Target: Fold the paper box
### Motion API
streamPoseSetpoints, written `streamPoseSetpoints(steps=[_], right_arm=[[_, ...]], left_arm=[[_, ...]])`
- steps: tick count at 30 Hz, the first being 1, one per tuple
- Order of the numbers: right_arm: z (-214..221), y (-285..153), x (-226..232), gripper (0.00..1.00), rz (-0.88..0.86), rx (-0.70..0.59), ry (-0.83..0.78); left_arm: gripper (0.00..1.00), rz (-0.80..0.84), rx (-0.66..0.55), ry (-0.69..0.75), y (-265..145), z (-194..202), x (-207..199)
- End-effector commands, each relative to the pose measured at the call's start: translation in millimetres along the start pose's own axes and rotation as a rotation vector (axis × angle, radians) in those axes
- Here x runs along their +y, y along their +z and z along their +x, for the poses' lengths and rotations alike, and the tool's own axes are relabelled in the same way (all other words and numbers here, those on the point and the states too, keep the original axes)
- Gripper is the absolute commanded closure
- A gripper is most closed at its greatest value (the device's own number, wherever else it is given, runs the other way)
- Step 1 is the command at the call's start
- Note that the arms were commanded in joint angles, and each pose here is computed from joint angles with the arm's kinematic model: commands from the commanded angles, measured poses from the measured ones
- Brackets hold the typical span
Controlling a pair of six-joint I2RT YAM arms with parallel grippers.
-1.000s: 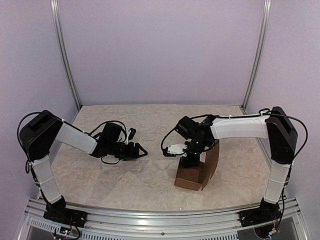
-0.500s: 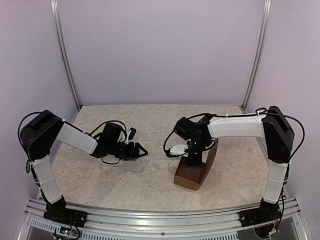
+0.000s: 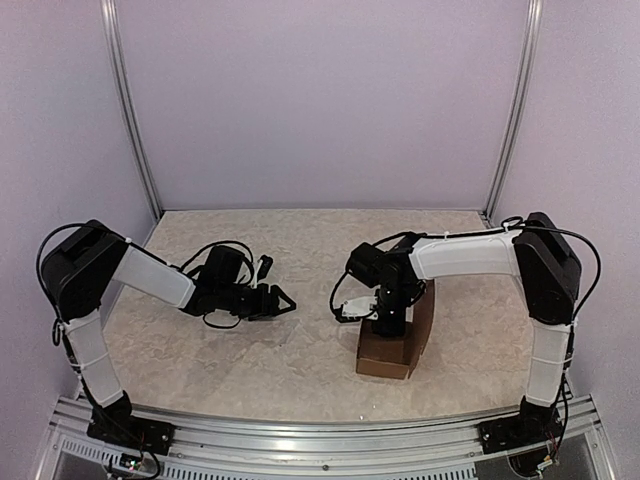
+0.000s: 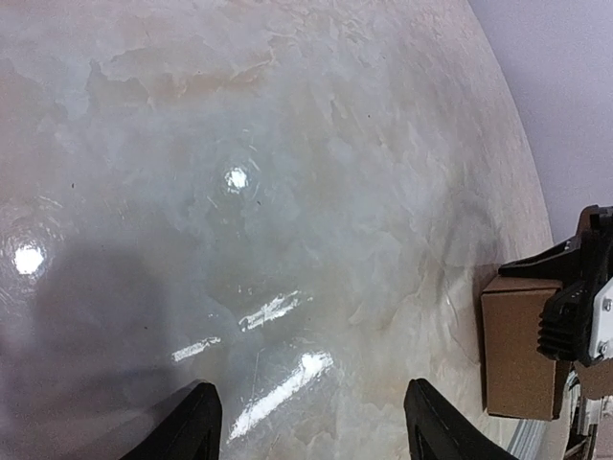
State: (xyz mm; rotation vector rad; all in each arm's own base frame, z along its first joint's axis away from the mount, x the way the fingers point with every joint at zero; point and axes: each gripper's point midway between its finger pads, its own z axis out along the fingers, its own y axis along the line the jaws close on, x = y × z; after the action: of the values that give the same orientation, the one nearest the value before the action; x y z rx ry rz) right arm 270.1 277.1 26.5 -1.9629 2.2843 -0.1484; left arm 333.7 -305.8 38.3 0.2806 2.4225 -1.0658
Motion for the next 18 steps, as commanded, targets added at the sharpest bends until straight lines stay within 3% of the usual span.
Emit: streamPoseSetpoints(steps=[1, 4, 18], right_arm=[[9, 13, 7, 0.92, 0.003, 0.052, -0.008], [9, 14, 4, 1.0, 0.036, 0.05, -0.01], [-4, 0, 0, 1.0, 0.3, -0.002, -0.095]], left_arm=[[0.36, -0.015, 0.03, -0.009, 5, 8, 10], [0.36, -0.016, 0.029, -0.012, 5, 8, 10], [0.36, -0.001, 0.026, -0.002, 8, 8, -10]])
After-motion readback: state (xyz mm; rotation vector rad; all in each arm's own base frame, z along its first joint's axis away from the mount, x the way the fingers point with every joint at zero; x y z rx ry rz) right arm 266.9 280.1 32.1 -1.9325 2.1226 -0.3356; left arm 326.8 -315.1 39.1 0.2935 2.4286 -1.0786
